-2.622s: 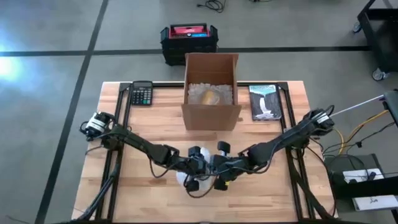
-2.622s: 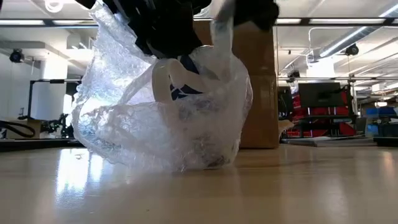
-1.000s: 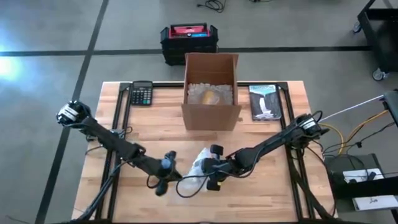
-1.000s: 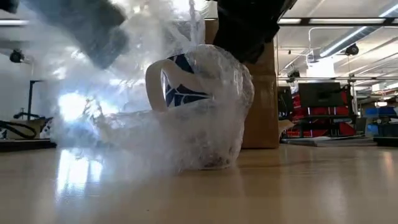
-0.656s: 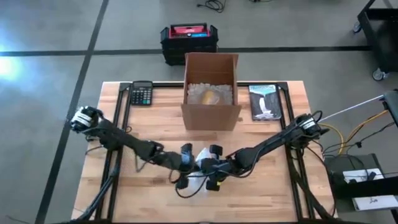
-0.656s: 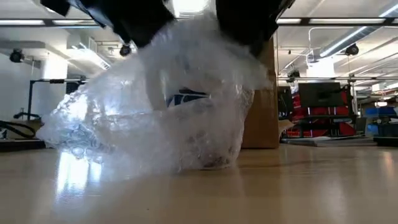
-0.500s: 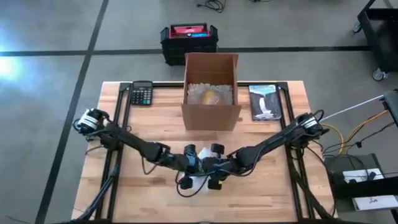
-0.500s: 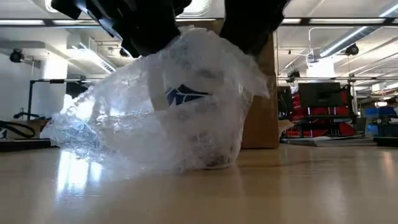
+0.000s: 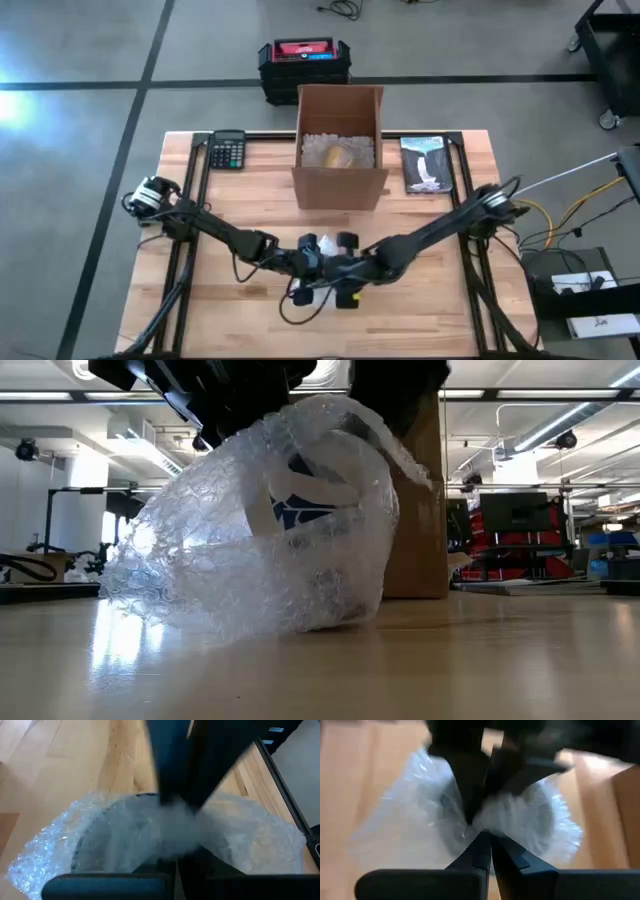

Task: Wrap mug
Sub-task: Wrap the blue mug in bubble wrap

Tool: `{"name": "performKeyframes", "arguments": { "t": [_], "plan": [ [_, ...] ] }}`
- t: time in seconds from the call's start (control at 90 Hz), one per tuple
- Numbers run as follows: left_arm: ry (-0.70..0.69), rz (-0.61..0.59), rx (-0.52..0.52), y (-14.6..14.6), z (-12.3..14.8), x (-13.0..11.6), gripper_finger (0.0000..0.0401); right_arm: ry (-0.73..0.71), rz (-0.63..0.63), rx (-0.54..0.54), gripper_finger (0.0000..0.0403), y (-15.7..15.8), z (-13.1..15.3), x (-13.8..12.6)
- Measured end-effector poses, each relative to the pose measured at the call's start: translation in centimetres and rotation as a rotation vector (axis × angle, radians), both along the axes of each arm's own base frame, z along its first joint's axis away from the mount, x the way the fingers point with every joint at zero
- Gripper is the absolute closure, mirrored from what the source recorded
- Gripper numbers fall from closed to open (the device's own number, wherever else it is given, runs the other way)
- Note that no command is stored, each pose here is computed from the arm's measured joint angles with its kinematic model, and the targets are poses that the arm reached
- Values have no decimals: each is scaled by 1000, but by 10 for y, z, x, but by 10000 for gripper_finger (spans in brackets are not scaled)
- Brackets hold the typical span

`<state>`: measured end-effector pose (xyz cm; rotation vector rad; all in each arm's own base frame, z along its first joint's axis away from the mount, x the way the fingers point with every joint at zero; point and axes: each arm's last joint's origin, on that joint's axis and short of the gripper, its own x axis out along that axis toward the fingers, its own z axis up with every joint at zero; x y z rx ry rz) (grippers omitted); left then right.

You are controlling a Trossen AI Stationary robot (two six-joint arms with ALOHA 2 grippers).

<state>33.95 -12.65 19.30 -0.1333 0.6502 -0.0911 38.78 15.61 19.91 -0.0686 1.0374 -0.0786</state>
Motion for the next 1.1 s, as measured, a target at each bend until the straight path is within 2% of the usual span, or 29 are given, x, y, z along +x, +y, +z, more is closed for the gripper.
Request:
{"name": "performKeyframes", "arguments": {
  "t": [0.122,0.2,0.322,0.444,0.533,0.644,0.789,0.867,0.944,1.1],
  "plan": [
    [2,-10,-2,1,8,-6,401,30,-19,-18,403,1,-15,4],
    [-25,-15,-12,2,24,-13,401,38,-23,-14,403,0,-19,5],
    [-70,-21,-33,6,59,-33,401,31,-23,-3,403,-1,-18,6],
    [-33,-39,-60,4,78,-61,401,8,-16,-2,403,0,-15,8],
    [41,-70,-98,-2,75,-80,401,3,-11,-1,403,0,-15,9],
    [121,-90,-124,-15,44,-92,401,1,-11,-3,403,0,-15,9],
    [58,-84,-156,-26,2,-84,401,-2,-10,-3,403,0,-15,9],
    [-2,-66,-163,-27,-9,-72,401,-2,-10,-3,403,0,-15,9],
    [-70,-74,-146,-28,-3,-61,401,-4,-10,-3,403,0,-15,10],
    [-159,-53,-27,-26,22,-46,401,-6,-11,-2,403,0,-15,10]
  ]
}}
